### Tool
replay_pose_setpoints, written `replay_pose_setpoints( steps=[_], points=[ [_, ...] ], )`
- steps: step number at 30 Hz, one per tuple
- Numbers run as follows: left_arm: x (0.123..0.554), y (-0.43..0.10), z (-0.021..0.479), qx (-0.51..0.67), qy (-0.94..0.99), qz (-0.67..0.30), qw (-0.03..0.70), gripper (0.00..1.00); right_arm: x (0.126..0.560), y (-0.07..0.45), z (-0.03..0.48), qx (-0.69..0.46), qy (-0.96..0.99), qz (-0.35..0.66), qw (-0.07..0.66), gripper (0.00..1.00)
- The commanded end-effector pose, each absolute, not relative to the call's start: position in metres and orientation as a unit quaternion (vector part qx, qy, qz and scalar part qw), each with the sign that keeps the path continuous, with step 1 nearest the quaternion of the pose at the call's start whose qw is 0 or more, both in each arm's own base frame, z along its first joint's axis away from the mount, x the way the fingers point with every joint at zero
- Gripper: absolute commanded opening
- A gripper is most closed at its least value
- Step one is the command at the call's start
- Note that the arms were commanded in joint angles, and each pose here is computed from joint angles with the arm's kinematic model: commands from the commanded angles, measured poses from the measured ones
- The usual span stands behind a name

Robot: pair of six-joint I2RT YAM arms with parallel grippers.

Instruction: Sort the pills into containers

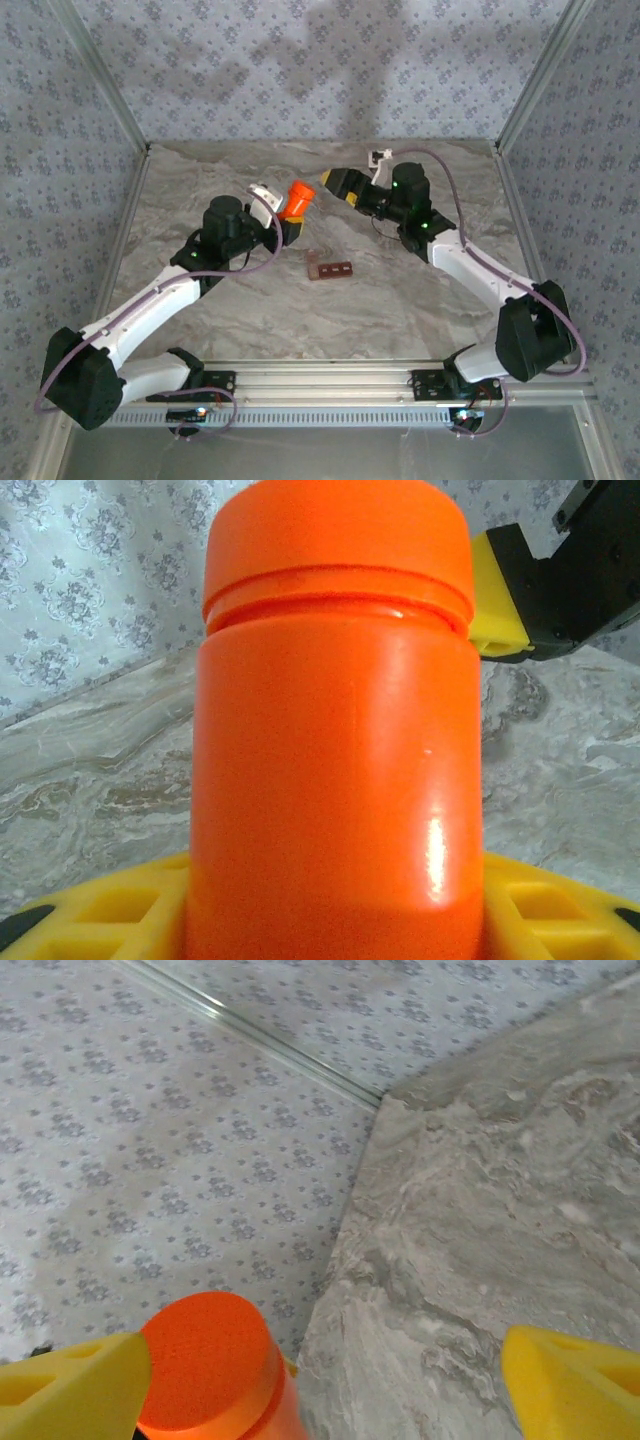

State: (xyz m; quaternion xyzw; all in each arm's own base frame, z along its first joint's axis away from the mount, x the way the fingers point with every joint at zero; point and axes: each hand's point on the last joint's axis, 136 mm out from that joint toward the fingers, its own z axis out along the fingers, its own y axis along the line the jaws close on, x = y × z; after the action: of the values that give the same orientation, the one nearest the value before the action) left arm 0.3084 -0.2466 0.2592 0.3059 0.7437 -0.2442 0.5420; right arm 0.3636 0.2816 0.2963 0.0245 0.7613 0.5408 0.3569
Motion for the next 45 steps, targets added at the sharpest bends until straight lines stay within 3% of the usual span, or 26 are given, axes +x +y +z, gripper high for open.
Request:
replay_pose_setpoints(
  steps=[1, 15, 23, 30, 33, 40, 45],
  points=[
    [0.309, -0.248, 0.264, 0.318, 0.735, -0.228, 0.553, 0.00, 0.367, 0.290, 0.293, 0.050, 0.772, 0.535, 0.340, 0.92],
    [0.310, -0.260, 0.256, 0.329, 0.736, -0.230, 0.545, 0.00, 0.360, 0.325, 0.303, 0.012, 0.772, 0.541, 0.334, 0.89],
    [0.311, -0.264, 0.258, 0.331, 0.733, -0.233, 0.547, 0.00, 0.355, 0.336, 0.298, 0.002, 0.772, 0.547, 0.322, 0.77],
    [0.312, -0.266, 0.260, 0.329, 0.732, -0.236, 0.548, 0.00, 0.351, 0.339, 0.298, -0.010, 0.770, 0.552, 0.319, 0.43],
    [0.311, -0.266, 0.262, 0.328, 0.729, -0.241, 0.550, 0.00, 0.353, 0.334, 0.300, -0.022, 0.761, 0.558, 0.330, 0.35],
    [0.294, -0.271, 0.278, 0.333, 0.707, -0.315, 0.539, 0.00, 0.355, 0.311, 0.330, -0.142, 0.683, 0.599, 0.394, 0.33],
    [0.283, -0.273, 0.289, 0.334, 0.692, -0.375, 0.519, 0.00, 0.342, 0.307, 0.338, -0.228, 0.666, 0.591, 0.395, 0.34]
  ],
)
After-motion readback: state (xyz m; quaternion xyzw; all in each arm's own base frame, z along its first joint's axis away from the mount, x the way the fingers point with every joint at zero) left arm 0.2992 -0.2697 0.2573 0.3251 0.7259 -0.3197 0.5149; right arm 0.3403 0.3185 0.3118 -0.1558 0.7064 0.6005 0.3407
